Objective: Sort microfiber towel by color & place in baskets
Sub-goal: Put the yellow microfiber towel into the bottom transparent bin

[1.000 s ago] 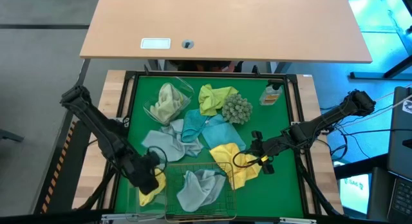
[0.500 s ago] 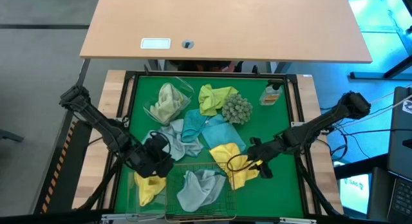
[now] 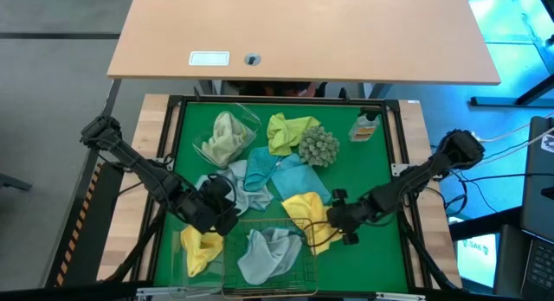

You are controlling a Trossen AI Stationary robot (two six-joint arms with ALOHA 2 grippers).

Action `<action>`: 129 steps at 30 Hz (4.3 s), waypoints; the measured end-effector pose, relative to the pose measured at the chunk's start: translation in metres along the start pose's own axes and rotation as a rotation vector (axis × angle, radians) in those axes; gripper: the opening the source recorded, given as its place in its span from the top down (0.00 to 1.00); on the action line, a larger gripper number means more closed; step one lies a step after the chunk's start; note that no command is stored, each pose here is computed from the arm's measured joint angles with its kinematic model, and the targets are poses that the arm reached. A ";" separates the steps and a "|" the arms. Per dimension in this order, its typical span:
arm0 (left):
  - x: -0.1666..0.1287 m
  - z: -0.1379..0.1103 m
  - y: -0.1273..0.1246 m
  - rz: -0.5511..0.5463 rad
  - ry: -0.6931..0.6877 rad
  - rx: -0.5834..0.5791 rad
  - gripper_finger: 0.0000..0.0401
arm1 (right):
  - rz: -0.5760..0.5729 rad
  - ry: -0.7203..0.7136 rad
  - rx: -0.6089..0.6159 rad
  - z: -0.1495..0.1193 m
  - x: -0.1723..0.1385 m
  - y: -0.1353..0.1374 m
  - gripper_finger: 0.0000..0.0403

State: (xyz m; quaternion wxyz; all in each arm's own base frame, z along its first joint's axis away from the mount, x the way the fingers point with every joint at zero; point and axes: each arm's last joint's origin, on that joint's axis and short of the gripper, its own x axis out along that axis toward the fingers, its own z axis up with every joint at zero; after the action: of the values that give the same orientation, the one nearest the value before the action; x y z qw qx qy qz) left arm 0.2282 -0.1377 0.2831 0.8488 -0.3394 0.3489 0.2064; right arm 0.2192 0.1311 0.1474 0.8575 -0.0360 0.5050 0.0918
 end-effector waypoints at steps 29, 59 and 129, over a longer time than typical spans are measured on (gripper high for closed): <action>-0.002 0.009 -0.020 -0.159 -0.136 0.201 0.68 | 0.074 -0.019 -0.015 0.014 -0.043 0.000 0.98; 0.044 0.083 -0.045 -0.233 -0.624 0.546 0.68 | -0.284 -0.543 -0.268 0.085 -0.203 -0.013 0.97; 0.089 0.107 -0.048 -0.392 -0.729 0.653 0.42 | -0.361 -0.725 -0.323 0.125 -0.190 -0.025 0.96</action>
State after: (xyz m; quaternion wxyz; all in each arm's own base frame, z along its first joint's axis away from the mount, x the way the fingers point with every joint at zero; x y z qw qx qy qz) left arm 0.3645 -0.0831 0.2945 0.9993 -0.0222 0.0068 0.0289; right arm 0.2416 0.1032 0.3734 0.9650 -0.2229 0.1362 0.0248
